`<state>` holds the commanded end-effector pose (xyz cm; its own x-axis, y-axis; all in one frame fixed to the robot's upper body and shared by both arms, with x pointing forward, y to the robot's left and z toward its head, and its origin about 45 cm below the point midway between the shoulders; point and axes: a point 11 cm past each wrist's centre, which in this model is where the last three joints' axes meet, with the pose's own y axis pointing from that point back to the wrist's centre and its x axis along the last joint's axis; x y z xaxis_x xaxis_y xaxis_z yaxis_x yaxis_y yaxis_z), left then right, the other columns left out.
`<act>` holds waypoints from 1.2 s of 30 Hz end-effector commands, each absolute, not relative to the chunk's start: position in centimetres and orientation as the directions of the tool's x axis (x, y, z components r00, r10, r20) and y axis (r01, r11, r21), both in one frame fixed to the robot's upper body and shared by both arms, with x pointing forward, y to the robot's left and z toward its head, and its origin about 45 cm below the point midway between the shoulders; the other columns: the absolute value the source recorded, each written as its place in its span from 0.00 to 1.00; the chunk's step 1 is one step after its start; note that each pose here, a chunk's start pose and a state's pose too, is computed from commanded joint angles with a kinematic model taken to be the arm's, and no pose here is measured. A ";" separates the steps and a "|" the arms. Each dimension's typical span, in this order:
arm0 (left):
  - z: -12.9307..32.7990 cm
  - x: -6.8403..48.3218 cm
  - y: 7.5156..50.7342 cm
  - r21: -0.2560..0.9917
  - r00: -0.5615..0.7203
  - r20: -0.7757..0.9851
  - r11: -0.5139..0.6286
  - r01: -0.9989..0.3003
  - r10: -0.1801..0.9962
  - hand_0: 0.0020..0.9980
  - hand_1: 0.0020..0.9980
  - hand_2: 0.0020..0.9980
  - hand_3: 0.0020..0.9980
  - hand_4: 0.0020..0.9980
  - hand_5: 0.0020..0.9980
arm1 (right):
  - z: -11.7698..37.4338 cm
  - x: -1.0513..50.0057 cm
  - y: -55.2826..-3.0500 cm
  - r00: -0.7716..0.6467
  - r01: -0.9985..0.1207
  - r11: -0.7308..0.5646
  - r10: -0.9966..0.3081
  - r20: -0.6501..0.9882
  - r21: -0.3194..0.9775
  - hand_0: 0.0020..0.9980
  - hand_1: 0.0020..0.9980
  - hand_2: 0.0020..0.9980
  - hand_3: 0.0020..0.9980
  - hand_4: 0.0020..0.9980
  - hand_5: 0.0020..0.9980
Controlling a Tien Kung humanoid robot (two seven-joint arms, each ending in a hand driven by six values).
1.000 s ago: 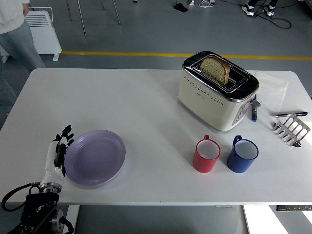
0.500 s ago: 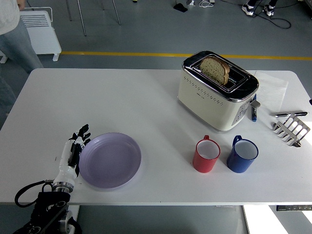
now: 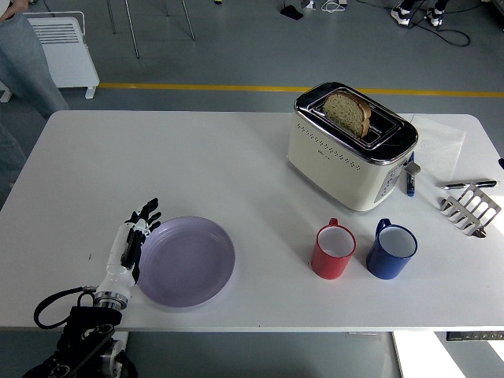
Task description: Push plate across desktop,pick up the break from the machine,place the break in the plate
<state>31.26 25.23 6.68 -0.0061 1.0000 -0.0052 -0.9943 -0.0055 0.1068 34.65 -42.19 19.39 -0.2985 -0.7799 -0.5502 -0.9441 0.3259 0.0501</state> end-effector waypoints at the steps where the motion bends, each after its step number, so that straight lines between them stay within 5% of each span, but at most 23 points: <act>1: 6.7 31.3 25.1 0.108 -0.001 -0.007 -0.001 -0.994 1.000 0.83 0.87 0.94 0.86 0.60 1.00 | 19.5 34.7 -42.2 -0.299 -0.944 0.327 -0.780 -0.550 0.048 0.77 0.69 0.69 0.68 0.52 0.58; 15: 7.8 30.9 26.2 0.041 -0.079 0.048 -0.081 -0.996 0.996 0.83 0.88 0.94 0.86 0.60 1.00 | 19.6 34.8 -42.2 -0.295 -0.944 0.326 -0.781 -0.551 0.044 0.77 0.69 0.69 0.68 0.52 0.57; 36: 6.2 30.3 26.2 0.136 -0.072 -0.003 -0.071 -0.988 0.997 0.84 0.88 0.94 0.86 0.61 1.00 | 19.6 34.8 -42.2 -0.295 -0.945 0.325 -0.782 -0.549 0.044 0.77 0.69 0.69 0.68 0.54 0.58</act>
